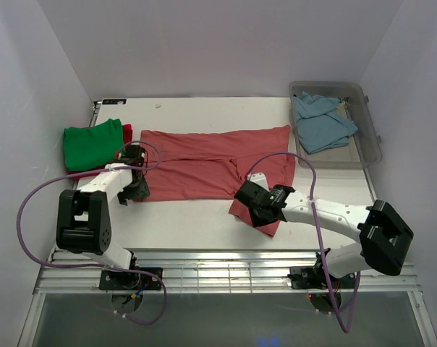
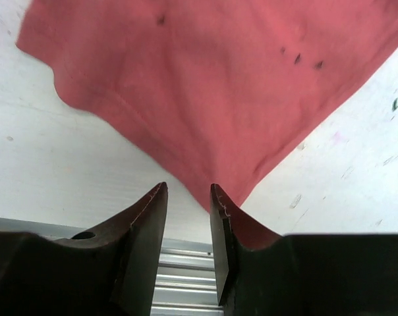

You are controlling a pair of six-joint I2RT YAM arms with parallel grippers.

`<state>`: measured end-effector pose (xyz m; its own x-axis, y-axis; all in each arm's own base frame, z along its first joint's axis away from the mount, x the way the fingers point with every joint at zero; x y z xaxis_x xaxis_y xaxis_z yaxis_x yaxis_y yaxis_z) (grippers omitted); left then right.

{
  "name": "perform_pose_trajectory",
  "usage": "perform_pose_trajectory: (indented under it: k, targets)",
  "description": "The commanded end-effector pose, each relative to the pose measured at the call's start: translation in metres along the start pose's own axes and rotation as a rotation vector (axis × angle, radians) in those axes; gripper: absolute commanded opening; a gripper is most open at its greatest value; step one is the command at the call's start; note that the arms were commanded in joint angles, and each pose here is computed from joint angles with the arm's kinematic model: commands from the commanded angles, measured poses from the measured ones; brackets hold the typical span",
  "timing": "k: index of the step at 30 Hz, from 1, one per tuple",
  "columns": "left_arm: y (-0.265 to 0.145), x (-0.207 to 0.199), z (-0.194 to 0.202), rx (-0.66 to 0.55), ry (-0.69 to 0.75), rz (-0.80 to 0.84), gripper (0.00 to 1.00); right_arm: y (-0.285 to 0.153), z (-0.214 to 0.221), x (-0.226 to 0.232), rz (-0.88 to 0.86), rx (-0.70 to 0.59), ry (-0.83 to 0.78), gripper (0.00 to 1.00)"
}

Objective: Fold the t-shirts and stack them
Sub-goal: Fold the tshirt

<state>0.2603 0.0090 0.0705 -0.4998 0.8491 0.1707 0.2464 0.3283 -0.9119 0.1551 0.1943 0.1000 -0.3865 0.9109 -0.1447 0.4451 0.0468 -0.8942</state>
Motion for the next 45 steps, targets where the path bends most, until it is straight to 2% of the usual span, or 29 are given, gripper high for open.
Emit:
perform_pose_trajectory:
  k: [1, 8, 15, 24, 35, 40, 45]
  targets:
    - [-0.009, 0.002, -0.007, -0.066, -0.050, 0.036, 0.65, -0.003, 0.010, 0.003, 0.057, -0.008, 0.099, 0.38]
    - [-0.015, -0.004, -0.009, -0.095, -0.056, 0.122, 0.63, -0.009, 0.021, 0.003, 0.128, 0.007, 0.124, 0.37]
    - [-0.031, -0.007, -0.024, -0.190, -0.082, 0.199, 0.60, -0.012, 0.040, -0.013, 0.161, 0.021, 0.162, 0.38]
    - [-0.002, -0.006, -0.008, -0.064, -0.071, 0.137, 0.59, -0.006, 0.063, -0.022, 0.189, 0.065, 0.205, 0.38]
    - [0.010, -0.001, -0.013, -0.034, -0.078, 0.119, 0.59, 0.001, 0.076, -0.029, 0.242, 0.090, 0.240, 0.38]
    - [0.014, -0.002, -0.012, -0.020, -0.073, 0.117, 0.59, 0.002, 0.073, -0.031, 0.256, 0.063, 0.254, 0.46]
    - [0.013, -0.004, -0.014, -0.021, -0.070, 0.127, 0.58, -0.002, 0.060, -0.025, 0.231, 0.021, 0.272, 0.48]
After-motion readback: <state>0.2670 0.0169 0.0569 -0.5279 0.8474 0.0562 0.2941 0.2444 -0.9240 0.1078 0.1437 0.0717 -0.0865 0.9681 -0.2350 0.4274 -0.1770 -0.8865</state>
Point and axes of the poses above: each gripper's point midway between its finger pads, its own y axis out along the fingers, its own x axis along the line the jaws close on, z = x × y, the point moved 4 cm from there along -y, back along the fingers, and after that the axes turned 7 degrees about -y, right-handed, at the moved point
